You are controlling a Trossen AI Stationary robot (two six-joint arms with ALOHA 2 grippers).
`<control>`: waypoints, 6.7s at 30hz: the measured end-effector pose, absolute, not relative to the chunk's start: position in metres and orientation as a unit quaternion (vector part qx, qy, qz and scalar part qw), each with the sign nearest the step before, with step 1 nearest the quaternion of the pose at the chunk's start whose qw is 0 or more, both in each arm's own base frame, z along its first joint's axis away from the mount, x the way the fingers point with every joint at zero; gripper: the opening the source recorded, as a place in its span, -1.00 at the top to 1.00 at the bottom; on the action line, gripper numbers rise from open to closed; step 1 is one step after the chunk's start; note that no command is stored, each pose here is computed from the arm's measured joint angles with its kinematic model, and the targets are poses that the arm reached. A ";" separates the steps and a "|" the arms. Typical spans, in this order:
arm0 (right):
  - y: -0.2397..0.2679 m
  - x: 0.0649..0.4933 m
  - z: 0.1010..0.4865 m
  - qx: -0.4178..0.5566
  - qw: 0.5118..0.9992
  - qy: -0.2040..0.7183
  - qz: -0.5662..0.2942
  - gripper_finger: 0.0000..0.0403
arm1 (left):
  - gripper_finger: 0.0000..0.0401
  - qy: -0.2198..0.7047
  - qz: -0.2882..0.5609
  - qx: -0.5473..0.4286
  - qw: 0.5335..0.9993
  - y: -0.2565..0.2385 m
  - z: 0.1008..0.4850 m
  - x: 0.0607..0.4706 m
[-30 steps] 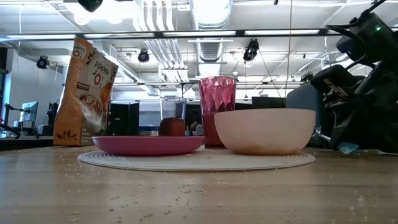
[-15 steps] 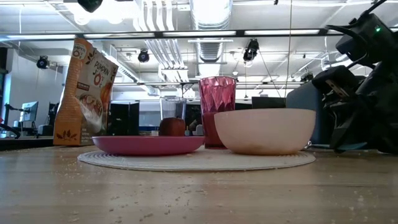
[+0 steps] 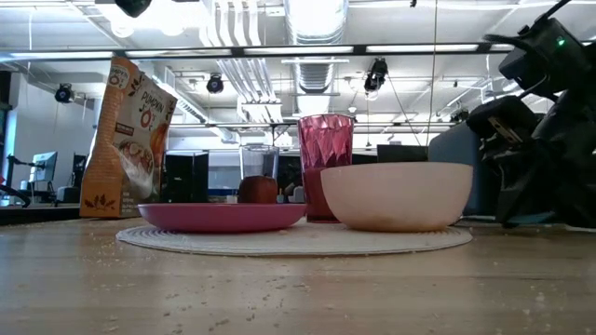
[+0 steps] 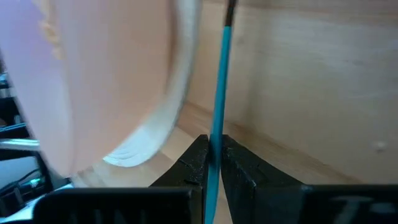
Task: Arrange a breakfast setting
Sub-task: Put the spoon to the right of the orange bowl, then return to Home Position
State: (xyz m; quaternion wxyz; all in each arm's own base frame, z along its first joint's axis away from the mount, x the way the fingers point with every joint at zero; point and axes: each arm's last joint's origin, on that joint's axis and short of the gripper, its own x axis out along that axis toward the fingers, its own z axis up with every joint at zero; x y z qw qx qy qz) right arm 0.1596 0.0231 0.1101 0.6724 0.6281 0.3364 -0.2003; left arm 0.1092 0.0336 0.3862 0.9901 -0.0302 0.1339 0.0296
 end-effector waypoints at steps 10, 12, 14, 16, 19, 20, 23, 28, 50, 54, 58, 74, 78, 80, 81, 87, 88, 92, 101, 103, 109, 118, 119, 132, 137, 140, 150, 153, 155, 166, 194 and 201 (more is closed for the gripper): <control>0.023 0.158 0.108 0.627 0.667 0.343 -0.209 0.94 | 0.05 0.127 0.030 -0.033 0.991 0.031 0.387 0.104; 0.023 0.158 0.108 0.629 0.666 0.342 -0.210 0.93 | 0.05 0.126 0.031 -0.035 0.991 0.031 0.388 0.103; 0.023 0.158 0.108 0.631 0.663 0.345 -0.207 0.87 | 0.05 0.124 0.031 -0.036 0.991 0.031 0.388 0.102; 0.024 0.158 0.108 0.636 0.658 0.349 -0.203 0.79 | 0.05 0.123 0.031 -0.036 0.991 0.031 0.388 0.101; 0.024 0.158 0.108 0.640 0.654 0.348 -0.205 0.66 | 0.05 0.123 0.031 -0.036 0.991 0.031 0.388 0.101; 0.024 0.158 0.109 0.640 0.654 0.348 -0.204 0.61 | 0.05 0.123 0.031 -0.036 0.991 0.031 0.388 0.101; 0.024 0.158 0.109 0.638 0.657 0.347 -0.202 0.51 | 0.05 0.123 0.031 -0.036 0.991 0.031 0.388 0.102; 0.024 0.158 0.109 0.638 0.657 0.347 -0.202 0.46 | 0.05 0.123 0.031 -0.036 0.991 0.031 0.388 0.101; 0.026 0.148 0.152 0.610 0.735 0.295 -0.018 0.52 | 0.05 0.123 0.033 -0.051 0.991 0.026 0.388 0.091; 0.025 0.145 0.159 0.532 0.802 0.271 0.019 0.52 | 0.05 0.121 0.054 -0.047 0.990 0.026 0.388 0.087; 0.025 0.143 0.163 0.453 0.853 0.253 0.050 0.52 | 0.05 0.127 0.094 -0.044 0.987 0.027 0.387 0.083; 0.022 0.137 0.171 0.245 0.946 0.197 0.081 0.54 | 0.05 0.134 0.111 -0.075 0.982 0.023 0.357 0.070; 0.019 0.133 0.171 0.195 0.962 0.186 0.046 0.54 | 0.05 0.126 0.125 -0.081 0.981 0.022 0.349 0.066; 0.017 0.132 0.173 0.170 0.970 0.172 0.036 0.54 | 0.05 0.118 0.135 -0.078 0.981 0.022 0.346 0.064; 0.017 0.131 0.173 0.160 0.972 0.167 0.033 0.54 | 0.05 0.112 0.138 -0.076 0.981 0.022 0.344 0.063; 0.015 0.124 0.173 0.133 0.982 0.133 0.029 0.55 | 0.05 0.092 0.141 -0.071 0.983 0.019 0.339 0.056; 0.015 0.122 0.172 0.132 0.983 0.128 0.025 0.55 | 0.05 0.090 0.141 -0.071 0.983 0.018 0.338 0.055; 0.014 0.117 0.167 0.134 0.986 0.100 0.024 0.55 | 0.05 0.080 0.141 -0.073 0.984 0.017 0.335 0.050; 0.012 0.109 0.167 0.095 0.995 0.014 0.033 0.55 | 0.05 0.064 0.148 -0.078 0.984 0.016 0.331 0.047; 0.012 0.108 0.171 0.080 0.996 -0.006 0.034 0.55 | 0.05 0.064 0.148 -0.077 0.984 0.016 0.331 0.047; 0.009 0.107 0.177 0.053 0.998 -0.042 -0.015 0.55 | 0.05 0.075 0.148 -0.074 0.983 0.017 0.326 0.050; 0.007 0.107 0.175 0.110 0.992 -0.038 -0.050 0.55 | 0.05 0.073 0.149 -0.085 0.983 0.023 0.306 0.065; 0.007 0.107 0.175 0.110 0.992 -0.038 -0.050 0.55 | 0.05 0.064 0.148 -0.082 0.983 0.024 0.302 0.069; 0.007 0.107 0.174 0.109 0.992 -0.033 -0.050 0.55 | 0.05 -0.020 0.142 -0.053 0.988 0.038 0.234 0.103; 0.007 0.107 0.174 0.109 0.992 -0.033 -0.050 0.55 | 0.05 -0.024 0.141 -0.063 0.988 0.039 0.216 0.106; 0.007 0.107 0.174 0.109 0.992 -0.033 -0.050 0.55 | 0.05 -0.013 0.142 -0.065 0.988 0.039 0.206 0.107; 0.007 0.107 0.174 0.109 0.992 -0.033 -0.050 0.55 | 0.05 0.011 0.145 -0.079 0.986 0.039 0.183 0.107; 0.007 0.107 0.174 0.109 0.992 -0.033 -0.050 0.55 | 0.05 0.019 0.146 -0.089 0.985 0.039 0.175 0.106; 0.007 0.107 0.174 0.109 0.992 -0.033 -0.050 0.55 | 0.05 0.020 0.146 -0.096 0.984 0.039 0.172 0.106; 0.007 0.107 0.174 0.109 0.992 -0.033 -0.050 0.55 | 0.05 0.039 0.136 -0.148 0.979 0.038 0.160 0.105; 0.007 0.107 0.173 0.109 0.992 -0.031 -0.050 0.55 | 0.05 -0.027 0.121 -0.117 0.985 0.031 0.171 0.091; 0.007 0.107 0.173 0.109 0.992 -0.031 -0.050 0.55 | 0.05 -0.030 0.120 -0.118 0.985 0.031 0.172 0.091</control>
